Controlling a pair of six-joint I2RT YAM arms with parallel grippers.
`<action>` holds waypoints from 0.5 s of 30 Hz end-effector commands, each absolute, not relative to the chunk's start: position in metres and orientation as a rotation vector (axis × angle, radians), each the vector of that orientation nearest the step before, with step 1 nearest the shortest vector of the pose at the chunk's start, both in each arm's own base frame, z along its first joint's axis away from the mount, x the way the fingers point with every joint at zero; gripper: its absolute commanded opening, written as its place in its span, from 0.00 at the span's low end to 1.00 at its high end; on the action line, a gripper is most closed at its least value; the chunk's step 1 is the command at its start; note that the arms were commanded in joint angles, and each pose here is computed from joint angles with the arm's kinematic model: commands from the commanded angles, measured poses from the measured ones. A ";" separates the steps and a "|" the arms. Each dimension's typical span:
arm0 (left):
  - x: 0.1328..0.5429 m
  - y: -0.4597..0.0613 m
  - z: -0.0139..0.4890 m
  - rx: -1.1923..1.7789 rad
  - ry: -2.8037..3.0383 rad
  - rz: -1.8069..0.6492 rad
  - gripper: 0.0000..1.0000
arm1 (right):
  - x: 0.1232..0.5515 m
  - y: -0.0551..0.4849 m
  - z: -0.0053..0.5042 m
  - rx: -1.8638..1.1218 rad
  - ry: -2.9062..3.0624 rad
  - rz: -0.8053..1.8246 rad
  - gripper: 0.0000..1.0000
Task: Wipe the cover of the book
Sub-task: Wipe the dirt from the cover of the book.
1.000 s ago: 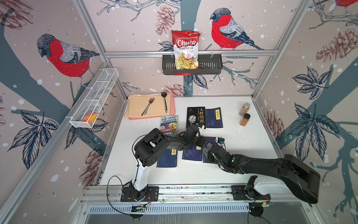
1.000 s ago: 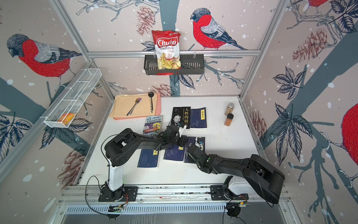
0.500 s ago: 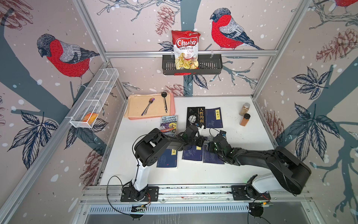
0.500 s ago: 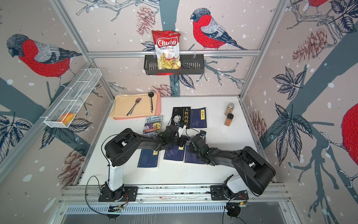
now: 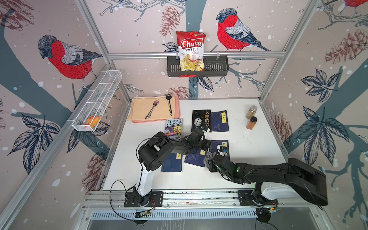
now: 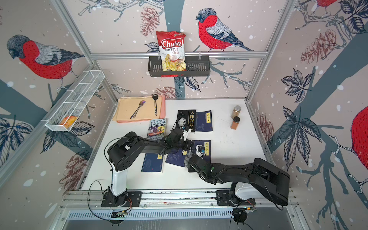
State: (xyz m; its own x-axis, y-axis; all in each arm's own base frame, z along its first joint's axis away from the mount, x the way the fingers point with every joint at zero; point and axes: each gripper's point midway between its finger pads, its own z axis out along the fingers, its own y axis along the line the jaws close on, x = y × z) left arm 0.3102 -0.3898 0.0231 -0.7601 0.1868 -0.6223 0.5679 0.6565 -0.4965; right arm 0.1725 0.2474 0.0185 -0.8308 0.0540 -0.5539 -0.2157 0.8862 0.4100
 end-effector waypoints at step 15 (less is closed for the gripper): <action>0.289 -0.346 -0.029 0.557 2.598 -0.727 0.02 | 0.217 0.199 -0.010 -0.101 2.628 0.411 0.06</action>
State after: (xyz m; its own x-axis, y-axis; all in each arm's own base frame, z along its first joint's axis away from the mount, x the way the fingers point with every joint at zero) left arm 0.3132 -0.3864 0.0225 -0.7563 0.1777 -0.6297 0.5605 0.6723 -0.4835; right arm 0.2583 0.2198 0.0247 -0.7973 0.1204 -0.5914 -0.1408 0.9158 0.3762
